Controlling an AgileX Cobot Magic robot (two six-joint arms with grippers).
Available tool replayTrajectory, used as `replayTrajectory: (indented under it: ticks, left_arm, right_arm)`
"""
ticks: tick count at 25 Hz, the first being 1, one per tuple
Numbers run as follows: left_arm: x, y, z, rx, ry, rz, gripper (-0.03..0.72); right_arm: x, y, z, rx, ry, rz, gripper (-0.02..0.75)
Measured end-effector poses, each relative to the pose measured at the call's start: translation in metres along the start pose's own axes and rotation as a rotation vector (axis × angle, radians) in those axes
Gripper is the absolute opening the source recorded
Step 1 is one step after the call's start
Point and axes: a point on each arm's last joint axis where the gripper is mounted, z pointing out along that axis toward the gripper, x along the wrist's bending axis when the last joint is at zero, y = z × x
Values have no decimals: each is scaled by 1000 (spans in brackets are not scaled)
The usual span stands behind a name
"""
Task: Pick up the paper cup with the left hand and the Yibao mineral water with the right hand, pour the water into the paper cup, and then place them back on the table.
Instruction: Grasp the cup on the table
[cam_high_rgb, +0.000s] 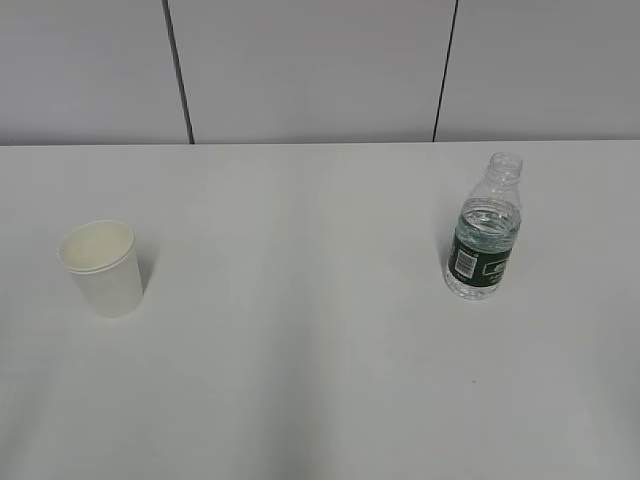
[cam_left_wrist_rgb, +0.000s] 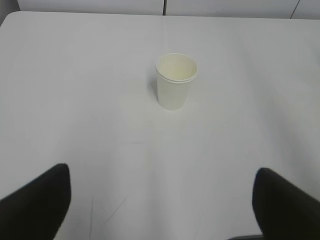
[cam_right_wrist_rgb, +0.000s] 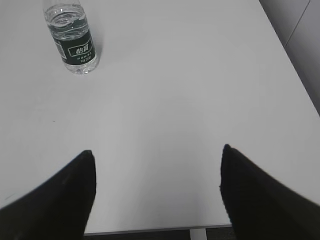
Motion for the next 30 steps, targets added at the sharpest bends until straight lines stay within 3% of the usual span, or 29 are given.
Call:
replayTrajectory:
  ticks: [8, 17, 22, 26, 30]
  left_arm:
    - [0, 0, 0, 1, 0, 0, 651]
    - [-2, 5, 4, 31, -17, -11, 548]
    - [-2, 44, 16, 19, -9, -15, 547]
    - [0, 79, 48, -6, 6, -15, 546]
    - [2, 108, 86, -115, 13, -21, 545]
  right_arm:
    - [0, 0, 0, 0, 0, 0, 571]
    - [0, 0, 0, 0, 0, 0, 571]
    - [0, 0, 0, 0, 0, 0, 571]
    - [0, 0, 0, 0, 0, 0, 571]
    - [0, 0, 0, 0, 0, 0, 571]
